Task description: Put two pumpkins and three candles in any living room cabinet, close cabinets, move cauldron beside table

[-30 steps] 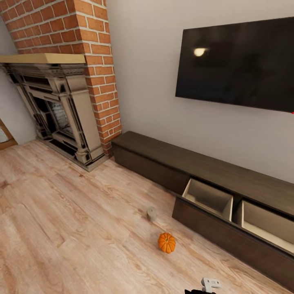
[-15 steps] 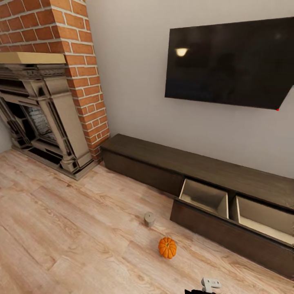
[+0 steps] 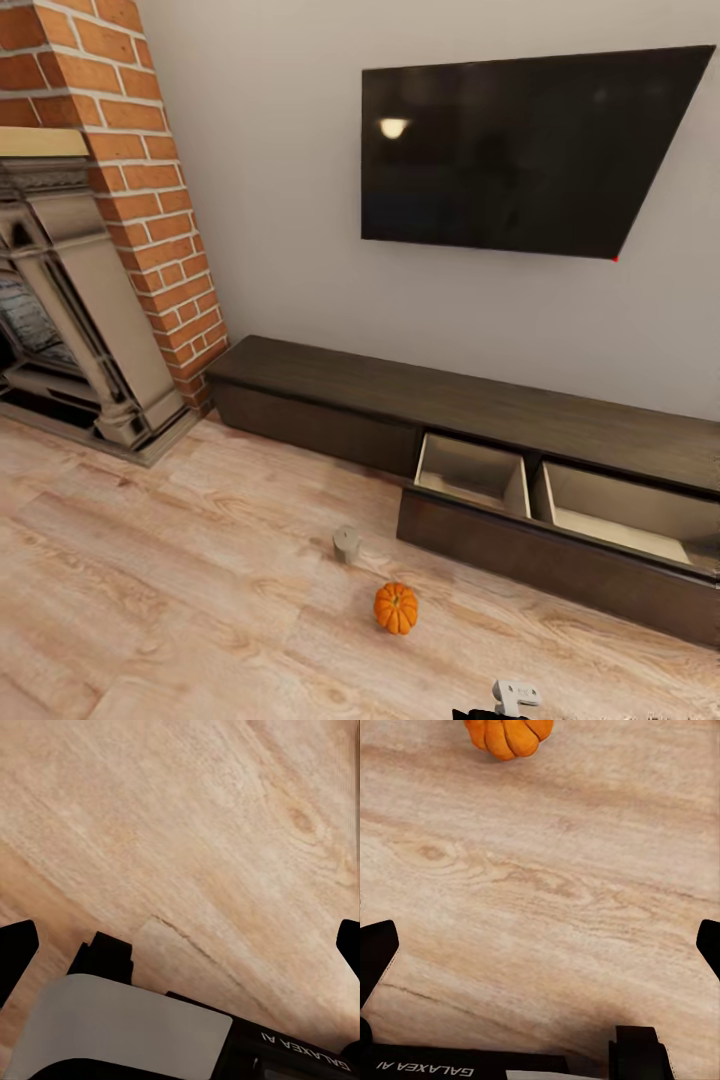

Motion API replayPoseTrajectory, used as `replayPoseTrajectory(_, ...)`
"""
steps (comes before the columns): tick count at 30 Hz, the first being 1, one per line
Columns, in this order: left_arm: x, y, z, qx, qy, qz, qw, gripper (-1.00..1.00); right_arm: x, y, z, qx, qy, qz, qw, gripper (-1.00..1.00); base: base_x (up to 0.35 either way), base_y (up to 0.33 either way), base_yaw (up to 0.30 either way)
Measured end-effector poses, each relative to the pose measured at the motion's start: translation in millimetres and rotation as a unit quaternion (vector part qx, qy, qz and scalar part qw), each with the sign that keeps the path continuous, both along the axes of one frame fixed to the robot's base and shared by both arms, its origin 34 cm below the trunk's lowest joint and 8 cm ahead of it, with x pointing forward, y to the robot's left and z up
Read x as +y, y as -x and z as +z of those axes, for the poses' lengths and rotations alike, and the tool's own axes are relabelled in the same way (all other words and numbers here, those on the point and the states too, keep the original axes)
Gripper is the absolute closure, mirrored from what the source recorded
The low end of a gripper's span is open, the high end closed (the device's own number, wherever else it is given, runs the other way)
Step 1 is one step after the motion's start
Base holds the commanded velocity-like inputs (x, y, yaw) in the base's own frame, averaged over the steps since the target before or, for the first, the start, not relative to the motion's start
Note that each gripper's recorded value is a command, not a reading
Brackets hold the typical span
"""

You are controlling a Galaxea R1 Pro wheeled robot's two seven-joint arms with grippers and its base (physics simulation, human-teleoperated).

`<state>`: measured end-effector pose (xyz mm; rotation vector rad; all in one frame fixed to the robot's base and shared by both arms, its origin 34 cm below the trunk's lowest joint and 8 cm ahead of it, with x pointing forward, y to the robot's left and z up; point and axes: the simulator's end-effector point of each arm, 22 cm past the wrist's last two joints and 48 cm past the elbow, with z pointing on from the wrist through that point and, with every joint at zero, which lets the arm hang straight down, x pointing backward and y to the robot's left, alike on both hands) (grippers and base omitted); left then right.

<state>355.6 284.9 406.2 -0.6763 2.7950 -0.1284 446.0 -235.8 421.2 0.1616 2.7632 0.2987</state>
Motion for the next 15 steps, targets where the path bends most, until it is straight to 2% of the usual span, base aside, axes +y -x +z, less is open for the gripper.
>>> replayPoseTrajectory(11, -0.6, -0.2, 0.1, 0.000, 0.000, 0.000, 1.0000, -1.00, -0.2, -0.1, 0.0, 0.000, 0.000, 0.000, 1.0000, -1.00, 0.225, 0.221, -0.280)
replayPoseTrajectory(15, -1.0, -0.3, -0.1, 0.000, 0.000, -0.001, 1.0000, -1.00, 0.8, 0.1, -0.1, 0.000, -0.001, 0.000, 1.0000, -1.00, 0.091, 0.141, -0.237)
